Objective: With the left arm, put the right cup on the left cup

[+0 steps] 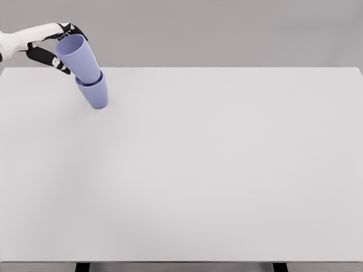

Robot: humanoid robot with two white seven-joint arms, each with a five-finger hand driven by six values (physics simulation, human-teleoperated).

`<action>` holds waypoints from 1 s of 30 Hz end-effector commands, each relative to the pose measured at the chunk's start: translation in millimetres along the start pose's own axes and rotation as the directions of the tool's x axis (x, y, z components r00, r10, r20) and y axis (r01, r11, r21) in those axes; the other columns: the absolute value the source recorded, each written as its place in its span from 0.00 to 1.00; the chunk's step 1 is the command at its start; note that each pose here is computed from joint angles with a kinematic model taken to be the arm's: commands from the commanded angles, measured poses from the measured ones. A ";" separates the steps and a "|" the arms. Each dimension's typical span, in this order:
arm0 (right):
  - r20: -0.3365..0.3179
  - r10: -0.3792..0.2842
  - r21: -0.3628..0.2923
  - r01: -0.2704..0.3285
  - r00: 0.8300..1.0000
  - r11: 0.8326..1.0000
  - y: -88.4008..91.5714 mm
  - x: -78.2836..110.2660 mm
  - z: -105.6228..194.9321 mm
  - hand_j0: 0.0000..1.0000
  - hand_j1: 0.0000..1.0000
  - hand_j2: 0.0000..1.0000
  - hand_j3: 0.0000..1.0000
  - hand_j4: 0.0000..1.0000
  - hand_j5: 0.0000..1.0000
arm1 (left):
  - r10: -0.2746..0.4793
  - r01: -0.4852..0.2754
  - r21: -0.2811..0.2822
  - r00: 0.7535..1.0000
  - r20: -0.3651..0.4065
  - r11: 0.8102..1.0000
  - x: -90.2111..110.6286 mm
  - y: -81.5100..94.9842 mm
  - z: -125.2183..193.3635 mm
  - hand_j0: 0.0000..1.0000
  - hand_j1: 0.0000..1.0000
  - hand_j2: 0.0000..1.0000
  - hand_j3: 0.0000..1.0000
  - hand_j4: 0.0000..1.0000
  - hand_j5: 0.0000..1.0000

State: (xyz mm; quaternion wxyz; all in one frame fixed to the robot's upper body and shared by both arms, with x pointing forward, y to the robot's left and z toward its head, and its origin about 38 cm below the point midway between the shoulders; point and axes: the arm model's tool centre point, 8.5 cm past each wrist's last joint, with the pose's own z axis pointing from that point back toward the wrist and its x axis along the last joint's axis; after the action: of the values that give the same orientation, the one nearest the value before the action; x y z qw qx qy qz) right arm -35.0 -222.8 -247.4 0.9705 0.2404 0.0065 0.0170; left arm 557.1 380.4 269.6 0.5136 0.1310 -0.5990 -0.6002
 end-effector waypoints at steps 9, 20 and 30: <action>-0.001 0.001 0.001 -0.001 1.000 1.000 0.1 -0.1 0.0 1.00 1.00 1.00 1.00 1.00 1.00 | 0.004 -0.003 0.005 1.000 -0.001 1.000 -0.4 1.0 0.6 0.49 0.49 0.49 0.49 0.49 0.49; -0.001 0.001 0.001 -0.001 1.000 1.000 0.1 -0.1 0.0 1.00 1.00 1.00 1.00 1.00 1.00 | -0.003 0.004 0.009 1.000 -0.008 1.000 -1.2 1.6 1.4 0.49 0.49 0.49 0.49 0.49 0.49; -0.001 0.001 0.001 -0.001 1.000 1.000 0.1 -0.1 0.0 1.00 1.00 1.00 1.00 1.00 1.00 | -0.001 0.001 0.005 1.000 -0.008 1.000 -2.2 -2.5 0.2 0.49 0.49 0.49 0.49 0.49 0.49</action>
State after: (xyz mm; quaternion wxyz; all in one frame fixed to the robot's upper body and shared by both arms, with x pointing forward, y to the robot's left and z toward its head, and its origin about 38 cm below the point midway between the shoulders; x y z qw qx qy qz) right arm -35.0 -222.8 -247.4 0.9705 0.2404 0.0065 0.0170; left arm 556.3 381.4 264.3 0.5152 0.1353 -0.5942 -0.6026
